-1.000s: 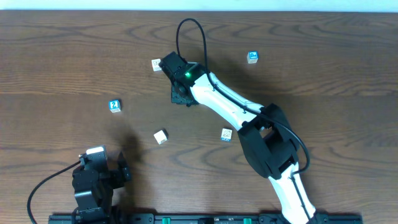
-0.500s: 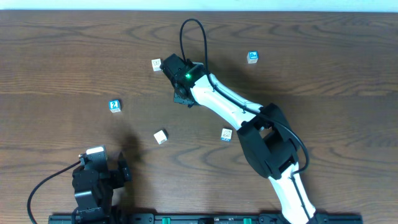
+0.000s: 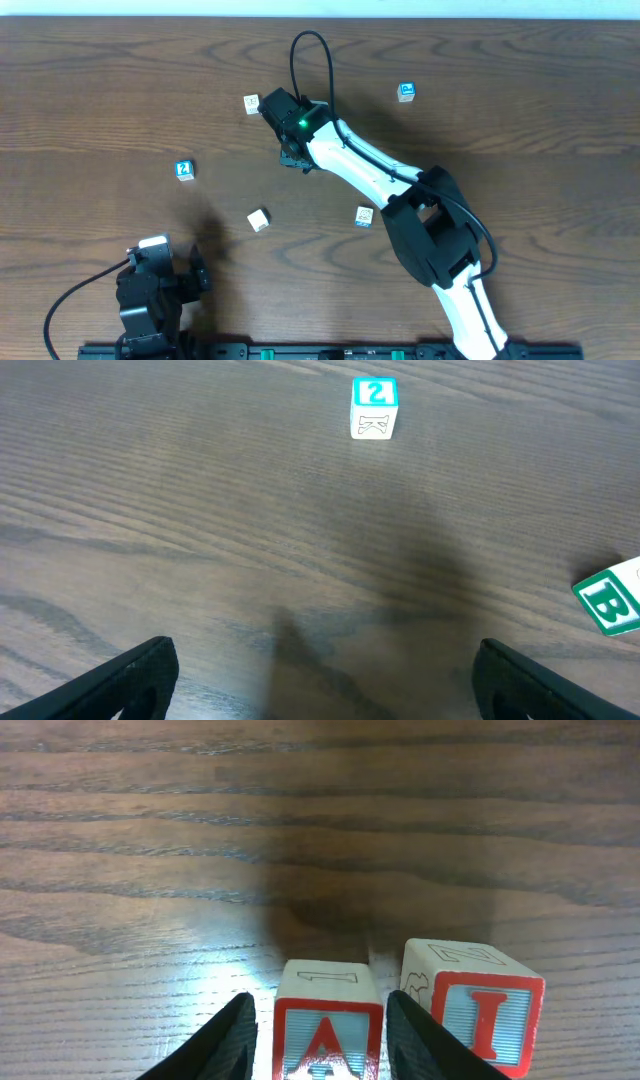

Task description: Spell out Ai2

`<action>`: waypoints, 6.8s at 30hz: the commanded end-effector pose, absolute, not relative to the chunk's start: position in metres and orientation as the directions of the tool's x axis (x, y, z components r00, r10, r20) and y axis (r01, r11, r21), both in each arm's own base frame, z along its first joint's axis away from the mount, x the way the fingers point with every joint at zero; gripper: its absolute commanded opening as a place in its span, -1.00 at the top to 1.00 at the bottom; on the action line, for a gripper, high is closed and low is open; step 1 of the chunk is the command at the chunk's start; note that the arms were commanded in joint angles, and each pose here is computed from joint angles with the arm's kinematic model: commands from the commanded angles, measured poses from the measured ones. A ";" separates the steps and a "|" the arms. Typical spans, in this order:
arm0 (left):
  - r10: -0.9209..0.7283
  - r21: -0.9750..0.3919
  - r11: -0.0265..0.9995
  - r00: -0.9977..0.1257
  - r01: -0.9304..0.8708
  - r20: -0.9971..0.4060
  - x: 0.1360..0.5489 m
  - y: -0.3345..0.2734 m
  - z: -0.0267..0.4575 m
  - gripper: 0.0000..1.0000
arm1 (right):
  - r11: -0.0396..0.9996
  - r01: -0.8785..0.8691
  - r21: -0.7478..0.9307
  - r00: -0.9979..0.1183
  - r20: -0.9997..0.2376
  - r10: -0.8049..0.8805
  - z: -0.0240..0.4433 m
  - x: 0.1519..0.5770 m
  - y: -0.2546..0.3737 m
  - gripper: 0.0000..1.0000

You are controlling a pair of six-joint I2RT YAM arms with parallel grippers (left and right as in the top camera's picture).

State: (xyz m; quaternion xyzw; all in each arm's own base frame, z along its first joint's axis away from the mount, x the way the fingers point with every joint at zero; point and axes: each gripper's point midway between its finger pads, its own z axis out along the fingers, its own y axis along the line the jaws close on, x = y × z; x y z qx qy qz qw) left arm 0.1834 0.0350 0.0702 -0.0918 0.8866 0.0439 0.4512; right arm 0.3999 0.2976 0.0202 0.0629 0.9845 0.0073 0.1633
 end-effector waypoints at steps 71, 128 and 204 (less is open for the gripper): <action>-0.113 0.012 0.979 -0.592 -0.203 -0.798 0.181 0.037 0.064 -0.91 | 0.978 -0.190 0.082 -0.961 -0.219 -0.168 0.004 0.380 0.315 0.97; -0.113 0.012 0.979 -0.593 -0.203 -0.797 0.181 0.037 0.064 -0.90 | 0.993 -0.109 0.049 -0.955 -0.284 -0.091 0.006 0.401 0.302 0.97; -0.113 0.012 0.979 -0.592 -0.203 -0.798 0.181 0.037 0.064 -0.91 | 0.926 0.310 0.218 -0.566 -0.740 0.364 0.207 0.225 0.001 -0.99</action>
